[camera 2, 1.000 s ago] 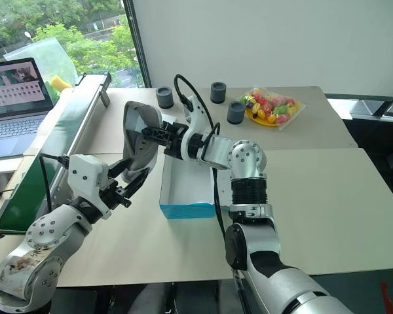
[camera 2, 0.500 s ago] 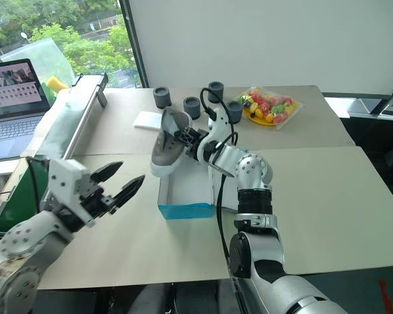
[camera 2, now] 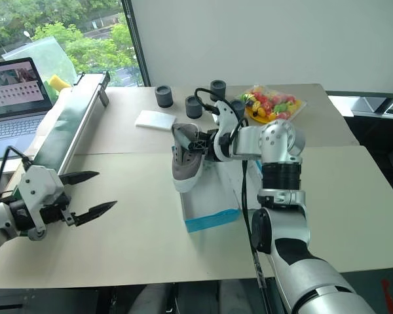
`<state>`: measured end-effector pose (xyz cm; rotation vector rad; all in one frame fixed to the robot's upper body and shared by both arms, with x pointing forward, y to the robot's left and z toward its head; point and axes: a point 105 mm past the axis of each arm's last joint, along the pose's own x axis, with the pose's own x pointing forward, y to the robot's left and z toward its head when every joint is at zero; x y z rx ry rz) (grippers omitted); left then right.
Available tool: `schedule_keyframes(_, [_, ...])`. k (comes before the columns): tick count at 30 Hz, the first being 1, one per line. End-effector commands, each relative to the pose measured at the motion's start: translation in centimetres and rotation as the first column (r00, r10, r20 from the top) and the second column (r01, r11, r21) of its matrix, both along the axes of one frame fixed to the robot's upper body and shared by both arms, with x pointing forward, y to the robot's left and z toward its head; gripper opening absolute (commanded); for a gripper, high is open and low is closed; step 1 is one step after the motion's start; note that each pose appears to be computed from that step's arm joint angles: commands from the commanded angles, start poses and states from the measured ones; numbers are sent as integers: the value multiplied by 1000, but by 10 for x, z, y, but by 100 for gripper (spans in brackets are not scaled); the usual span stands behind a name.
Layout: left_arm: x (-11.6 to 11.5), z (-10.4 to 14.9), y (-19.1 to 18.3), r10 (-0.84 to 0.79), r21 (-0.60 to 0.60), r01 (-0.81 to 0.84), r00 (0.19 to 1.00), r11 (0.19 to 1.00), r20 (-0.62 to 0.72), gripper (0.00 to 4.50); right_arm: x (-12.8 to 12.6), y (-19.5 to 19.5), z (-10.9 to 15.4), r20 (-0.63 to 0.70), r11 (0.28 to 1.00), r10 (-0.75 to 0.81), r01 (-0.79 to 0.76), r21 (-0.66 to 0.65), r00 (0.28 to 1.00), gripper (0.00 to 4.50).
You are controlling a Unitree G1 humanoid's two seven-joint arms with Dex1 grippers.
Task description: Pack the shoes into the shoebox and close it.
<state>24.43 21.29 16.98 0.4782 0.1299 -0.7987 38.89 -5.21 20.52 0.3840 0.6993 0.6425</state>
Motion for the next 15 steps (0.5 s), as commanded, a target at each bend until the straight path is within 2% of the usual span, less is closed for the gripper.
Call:
schedule_keyframes(1, [-3, 1, -15, -43, -23, 44, 999, 999, 24, 442, 2, -3, 29, 35, 999, -2, 0, 40, 999, 83])
schedule_keyframes(7, [-7, 2, -33, -67, -79, 69, 997, 994, 30, 442, 3, -5, 56, 66, 998, 8, -13, 64, 998, 83])
schedule_keyframes(10, [-7, 3, -37, -73, -72, 76, 997, 995, 35, 442, 4, -11, 58, 85, 1000, 1, -2, 6, 996, 83])
schedule_keyframes(15, [-5, 7, -37, -75, -64, 78, 996, 995, 45, 442, 1, -46, 13, 12, 977, -38, 40, -209, 999, 83])
